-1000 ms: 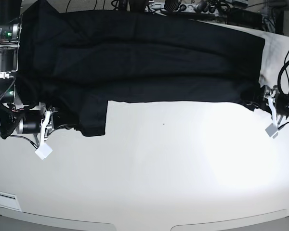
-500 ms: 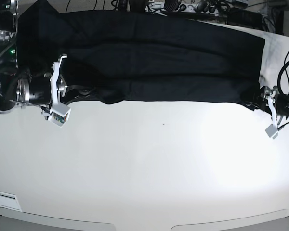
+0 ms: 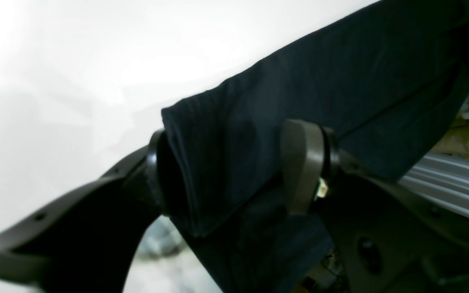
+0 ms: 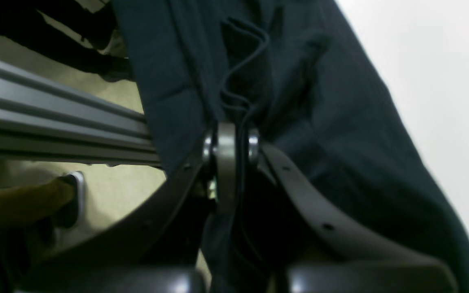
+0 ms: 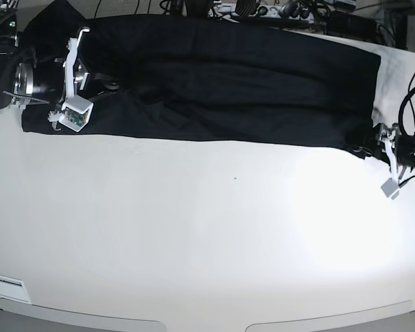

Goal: Fold the T-shirt properly
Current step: 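Fold the sleeve inward over the shirt body with the right gripper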

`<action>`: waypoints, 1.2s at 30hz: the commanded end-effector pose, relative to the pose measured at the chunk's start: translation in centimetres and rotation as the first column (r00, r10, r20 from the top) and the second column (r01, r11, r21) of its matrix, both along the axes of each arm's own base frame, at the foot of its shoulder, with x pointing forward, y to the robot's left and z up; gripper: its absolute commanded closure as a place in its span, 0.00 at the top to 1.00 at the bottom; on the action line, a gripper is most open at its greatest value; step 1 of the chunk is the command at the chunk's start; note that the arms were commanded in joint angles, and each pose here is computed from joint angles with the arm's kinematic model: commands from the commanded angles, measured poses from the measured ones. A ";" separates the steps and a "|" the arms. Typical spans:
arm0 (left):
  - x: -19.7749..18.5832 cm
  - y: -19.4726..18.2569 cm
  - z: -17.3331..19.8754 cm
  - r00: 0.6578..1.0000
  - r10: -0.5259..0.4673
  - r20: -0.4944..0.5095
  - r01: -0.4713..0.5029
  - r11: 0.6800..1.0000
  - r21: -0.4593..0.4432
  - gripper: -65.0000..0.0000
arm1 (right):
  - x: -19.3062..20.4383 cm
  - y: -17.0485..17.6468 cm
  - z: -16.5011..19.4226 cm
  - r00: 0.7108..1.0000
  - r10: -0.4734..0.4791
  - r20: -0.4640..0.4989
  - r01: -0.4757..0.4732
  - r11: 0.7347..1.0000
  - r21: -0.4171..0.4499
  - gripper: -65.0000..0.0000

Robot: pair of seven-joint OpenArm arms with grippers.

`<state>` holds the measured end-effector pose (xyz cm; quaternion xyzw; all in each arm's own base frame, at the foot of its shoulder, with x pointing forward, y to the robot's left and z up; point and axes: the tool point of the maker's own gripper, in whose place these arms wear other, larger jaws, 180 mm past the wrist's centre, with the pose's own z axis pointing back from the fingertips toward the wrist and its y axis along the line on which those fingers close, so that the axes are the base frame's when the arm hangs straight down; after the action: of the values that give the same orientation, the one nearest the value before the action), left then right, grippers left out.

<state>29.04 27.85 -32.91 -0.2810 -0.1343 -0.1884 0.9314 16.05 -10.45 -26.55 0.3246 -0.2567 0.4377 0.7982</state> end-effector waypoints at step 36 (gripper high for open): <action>4.3 4.9 8.1 0.966 0.110 0.233 -0.118 0.993 0.022 0.60 | 9.4 -0.9 -4.6 0.897 -0.406 0.172 0.399 0.914 0.078 0.00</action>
<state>32.70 31.85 -26.74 -0.2448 -0.2333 -0.1644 0.9266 24.72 -11.40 -32.51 0.2341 -0.3765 0.2860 0.8495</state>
